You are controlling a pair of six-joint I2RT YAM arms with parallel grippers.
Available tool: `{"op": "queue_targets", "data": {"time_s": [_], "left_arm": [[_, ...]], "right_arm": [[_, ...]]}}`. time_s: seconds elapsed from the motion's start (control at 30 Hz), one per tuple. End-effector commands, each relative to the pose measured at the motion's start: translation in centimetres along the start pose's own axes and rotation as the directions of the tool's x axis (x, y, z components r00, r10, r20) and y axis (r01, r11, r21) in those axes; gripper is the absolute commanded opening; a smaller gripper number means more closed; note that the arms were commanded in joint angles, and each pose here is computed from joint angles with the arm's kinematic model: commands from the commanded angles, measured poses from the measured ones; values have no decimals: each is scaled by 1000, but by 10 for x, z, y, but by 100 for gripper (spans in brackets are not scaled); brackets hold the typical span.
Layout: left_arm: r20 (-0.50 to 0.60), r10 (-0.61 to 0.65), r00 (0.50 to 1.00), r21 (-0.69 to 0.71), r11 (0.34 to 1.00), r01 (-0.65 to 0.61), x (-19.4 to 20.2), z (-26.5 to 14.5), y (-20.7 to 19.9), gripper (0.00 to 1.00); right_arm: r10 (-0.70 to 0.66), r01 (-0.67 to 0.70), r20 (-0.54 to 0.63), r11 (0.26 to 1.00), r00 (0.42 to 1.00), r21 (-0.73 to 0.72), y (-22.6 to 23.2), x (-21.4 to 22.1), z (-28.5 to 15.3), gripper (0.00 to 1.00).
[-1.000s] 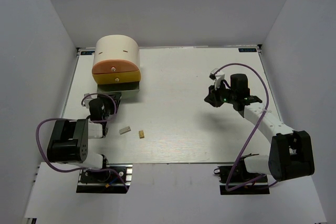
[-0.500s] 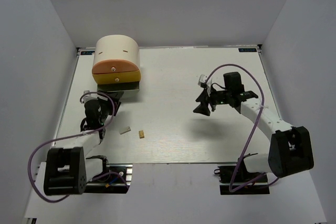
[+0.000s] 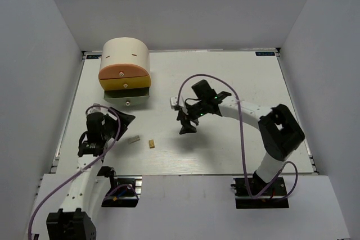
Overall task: Sort the stationery into containers
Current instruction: Pick up the stationery from the center of the board.
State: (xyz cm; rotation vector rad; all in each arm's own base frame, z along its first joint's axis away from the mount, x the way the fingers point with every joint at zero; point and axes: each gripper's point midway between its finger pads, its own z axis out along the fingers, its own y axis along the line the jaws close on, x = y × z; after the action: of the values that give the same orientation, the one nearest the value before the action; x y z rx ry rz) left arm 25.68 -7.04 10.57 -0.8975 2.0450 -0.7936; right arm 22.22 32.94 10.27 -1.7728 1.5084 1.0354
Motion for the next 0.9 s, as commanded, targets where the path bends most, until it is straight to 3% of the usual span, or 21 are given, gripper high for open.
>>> {"op": "queue_targets", "data": {"time_s": [0.0, 0.2, 0.47, 0.87], "left_arm": [[-24, 17, 1000, -131, 991, -20, 9, -20, 22, 82], [84, 33, 996, -213, 977, -14, -15, -50, 18, 82], [62, -50, 997, -401, 913, 71, -13, -65, 35, 82], [83, -58, 995, -450, 889, 90, -21, -76, 35, 82]], "right_arm": [[-81, 81, -46, 997, 996, 7, -14, -16, 27, 74], [-116, 114, -81, 993, 990, -25, -14, -27, 73, 76], [-181, 174, -134, 983, 974, -60, 6, -22, 114, 76], [-200, 196, -171, 980, 965, -42, 9, -35, 166, 73]]}}
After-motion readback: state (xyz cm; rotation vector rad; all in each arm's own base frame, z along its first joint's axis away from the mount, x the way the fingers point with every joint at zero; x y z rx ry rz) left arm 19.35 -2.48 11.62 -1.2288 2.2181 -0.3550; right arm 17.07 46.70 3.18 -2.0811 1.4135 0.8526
